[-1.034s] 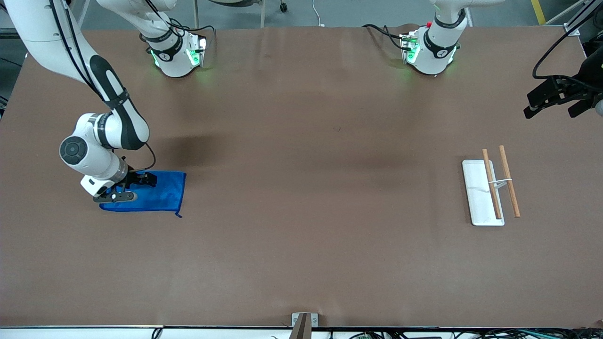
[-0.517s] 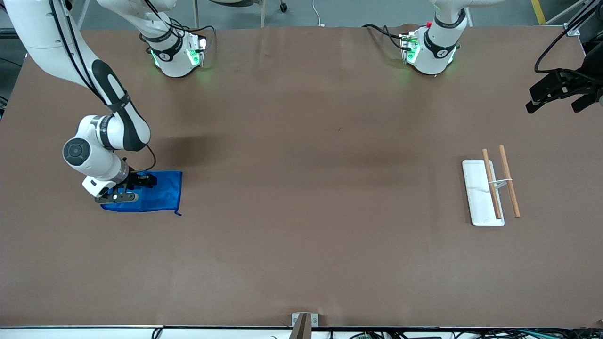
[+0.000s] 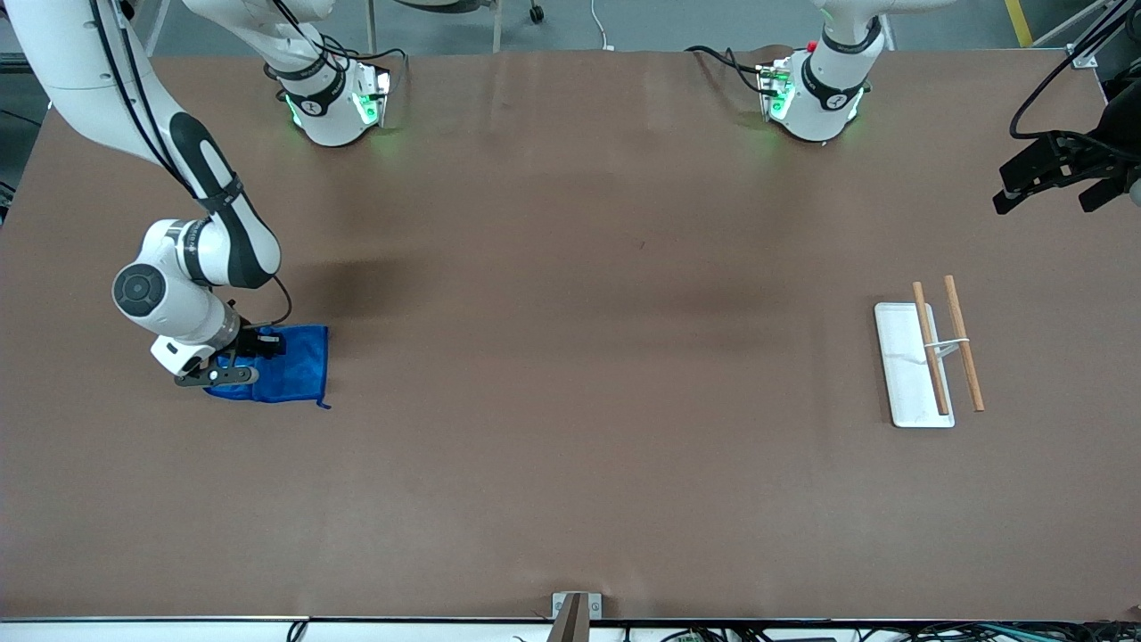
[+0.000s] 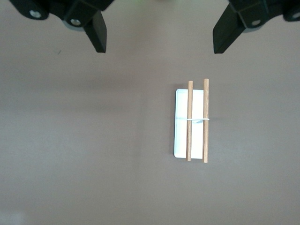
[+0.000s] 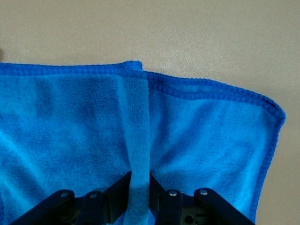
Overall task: Right arm passes towel to left arm to hang
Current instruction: 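Close the right gripper on the blue towel's edge, then lift the towel with the right gripper while the left gripper approaches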
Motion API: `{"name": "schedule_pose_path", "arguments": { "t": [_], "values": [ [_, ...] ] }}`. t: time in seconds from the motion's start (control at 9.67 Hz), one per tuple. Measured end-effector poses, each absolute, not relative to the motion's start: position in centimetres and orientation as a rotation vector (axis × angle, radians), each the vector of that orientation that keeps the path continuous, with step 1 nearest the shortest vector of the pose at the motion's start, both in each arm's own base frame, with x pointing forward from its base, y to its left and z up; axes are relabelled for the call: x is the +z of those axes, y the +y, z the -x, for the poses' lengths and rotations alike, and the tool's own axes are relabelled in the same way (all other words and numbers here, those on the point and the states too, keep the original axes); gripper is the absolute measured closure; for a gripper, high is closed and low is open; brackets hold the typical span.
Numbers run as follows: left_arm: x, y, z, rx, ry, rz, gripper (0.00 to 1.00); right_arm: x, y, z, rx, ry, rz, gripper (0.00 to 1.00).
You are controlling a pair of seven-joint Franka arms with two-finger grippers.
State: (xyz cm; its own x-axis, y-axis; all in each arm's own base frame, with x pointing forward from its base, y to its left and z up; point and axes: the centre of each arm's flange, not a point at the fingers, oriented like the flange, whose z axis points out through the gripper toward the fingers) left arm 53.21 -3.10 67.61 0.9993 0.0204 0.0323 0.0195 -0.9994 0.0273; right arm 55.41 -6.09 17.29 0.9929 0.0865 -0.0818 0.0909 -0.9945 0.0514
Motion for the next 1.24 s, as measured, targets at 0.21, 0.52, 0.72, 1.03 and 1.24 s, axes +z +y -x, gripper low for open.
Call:
{"name": "schedule_pose_path", "arguments": {
  "t": [0.21, 0.52, 0.72, 1.03, 1.24],
  "values": [
    [67.5, -3.1, -53.2, 0.044, 0.031, -3.114, 0.00, 18.9, -6.0, -56.5, -0.217, 0.136, -3.079, 0.86],
    [67.3, -3.2, -53.2, 0.037, 0.029, -3.115, 0.00, 26.0, -3.7, -58.8, -0.314, 0.165, -3.085, 0.86],
    [67.0, -3.5, -53.2, 0.024, 0.017, -3.115, 0.00, 30.3, 0.9, -59.1, -0.299, 0.205, -3.138, 0.86],
    [65.3, -4.5, -53.3, -0.039, -0.024, -3.067, 0.00, 33.0, 8.7, -59.1, -0.252, 0.220, -3.337, 0.86],
    [64.7, -4.8, -53.3, -0.059, -0.075, -3.045, 0.00, 35.0, 14.9, -59.0, -0.236, 0.191, -3.543, 0.86]
  ]
}}
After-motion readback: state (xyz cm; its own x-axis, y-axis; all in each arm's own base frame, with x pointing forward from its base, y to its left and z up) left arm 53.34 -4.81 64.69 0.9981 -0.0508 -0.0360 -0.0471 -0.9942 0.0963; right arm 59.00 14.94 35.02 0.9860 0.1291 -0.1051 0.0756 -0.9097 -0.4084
